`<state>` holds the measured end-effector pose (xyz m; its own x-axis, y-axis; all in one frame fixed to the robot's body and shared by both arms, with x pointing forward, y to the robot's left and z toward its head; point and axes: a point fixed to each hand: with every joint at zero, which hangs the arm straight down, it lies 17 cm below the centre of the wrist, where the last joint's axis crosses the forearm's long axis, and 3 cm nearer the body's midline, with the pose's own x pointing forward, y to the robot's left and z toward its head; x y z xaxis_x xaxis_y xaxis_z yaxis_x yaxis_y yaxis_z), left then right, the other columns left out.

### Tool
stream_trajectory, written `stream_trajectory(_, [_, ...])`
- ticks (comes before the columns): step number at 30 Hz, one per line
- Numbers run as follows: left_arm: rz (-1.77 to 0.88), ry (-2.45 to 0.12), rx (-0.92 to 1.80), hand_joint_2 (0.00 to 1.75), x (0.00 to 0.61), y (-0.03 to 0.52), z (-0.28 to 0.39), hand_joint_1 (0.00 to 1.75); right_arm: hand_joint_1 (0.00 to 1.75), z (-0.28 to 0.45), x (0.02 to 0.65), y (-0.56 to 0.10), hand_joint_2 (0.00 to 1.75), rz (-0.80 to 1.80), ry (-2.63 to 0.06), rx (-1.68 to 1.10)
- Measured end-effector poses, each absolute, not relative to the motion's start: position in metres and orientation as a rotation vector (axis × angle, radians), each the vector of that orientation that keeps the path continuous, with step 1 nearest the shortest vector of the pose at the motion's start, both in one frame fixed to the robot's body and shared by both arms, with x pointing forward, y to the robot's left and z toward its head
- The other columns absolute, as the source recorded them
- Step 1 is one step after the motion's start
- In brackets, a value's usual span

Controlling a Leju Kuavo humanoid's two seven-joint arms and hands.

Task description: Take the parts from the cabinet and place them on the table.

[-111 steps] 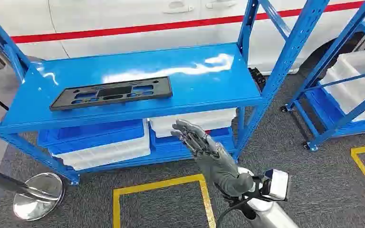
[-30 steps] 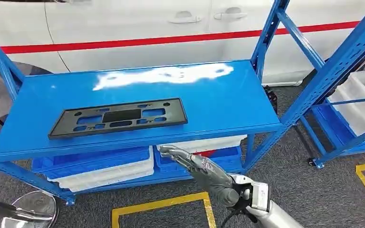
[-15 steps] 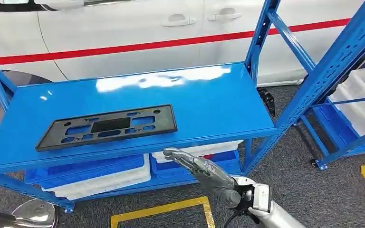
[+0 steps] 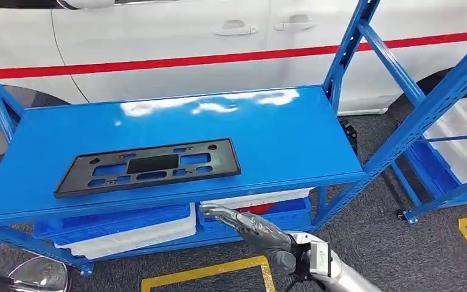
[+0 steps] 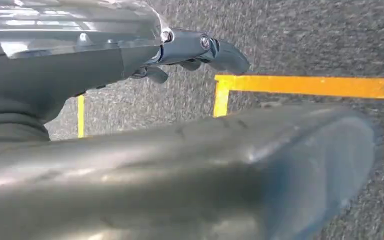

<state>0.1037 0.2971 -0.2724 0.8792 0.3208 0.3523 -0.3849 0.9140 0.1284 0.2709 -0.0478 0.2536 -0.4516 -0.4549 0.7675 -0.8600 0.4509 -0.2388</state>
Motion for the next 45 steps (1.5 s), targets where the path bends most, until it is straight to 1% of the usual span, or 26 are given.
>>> stream_trajectory(3, [0.370,-0.332,0.195,0.00,0.104,0.295,-0.272,0.00,0.00,0.251,0.271,-0.047,0.00,0.841,-2.072,1.093])
stream_trajectory(12, [0.377,-0.332,0.202,0.00,0.102,0.296,-0.272,0.00,0.00,0.226,0.264,-0.042,0.00,0.970,-2.051,1.031])
stream_trajectory(17, [0.378,-0.335,0.212,0.00,0.098,0.298,-0.273,0.00,0.00,0.220,0.267,-0.041,0.00,0.986,-2.038,1.016])
stream_trajectory(18, [0.377,-0.336,0.218,0.00,0.098,0.299,-0.273,0.00,0.00,0.219,0.269,-0.040,1.75,0.996,-2.039,0.999])
stream_trajectory(21, [0.375,-0.337,0.226,0.00,0.099,0.301,-0.272,0.00,0.00,0.208,0.283,-0.037,1.75,1.063,-2.050,0.864])
stream_trajectory(25, [0.356,-0.337,0.228,0.00,0.100,0.299,-0.272,0.00,0.00,0.191,0.331,-0.038,1.75,1.195,-2.096,0.507])
stream_trajectory(29, [0.338,-0.345,0.224,0.00,0.105,0.298,-0.271,0.00,0.00,0.169,0.372,-0.049,1.75,1.285,-2.081,0.243])
stream_trajectory(31, [0.330,-0.350,0.222,0.00,0.107,0.297,-0.271,0.00,0.00,0.167,0.404,-0.062,1.75,1.344,-2.106,0.021])
stream_trajectory(34, [0.328,-0.359,0.217,0.00,0.111,0.296,-0.270,0.00,0.00,0.171,0.429,-0.072,1.75,1.390,-2.114,-0.112])
stream_trajectory(36, [0.327,-0.359,0.217,0.00,0.110,0.296,-0.270,0.00,0.00,0.171,0.436,-0.075,1.75,1.426,-2.125,-0.197])
stream_trajectory(41, [0.321,-0.371,0.215,0.00,0.117,0.297,-0.269,0.00,0.00,0.181,0.456,-0.085,1.75,1.581,-2.176,-0.558])
stream_trajectory(45, [0.318,-0.375,0.216,0.00,0.118,0.297,-0.269,0.00,0.00,0.159,0.450,-0.088,1.75,1.745,-2.133,-0.669])
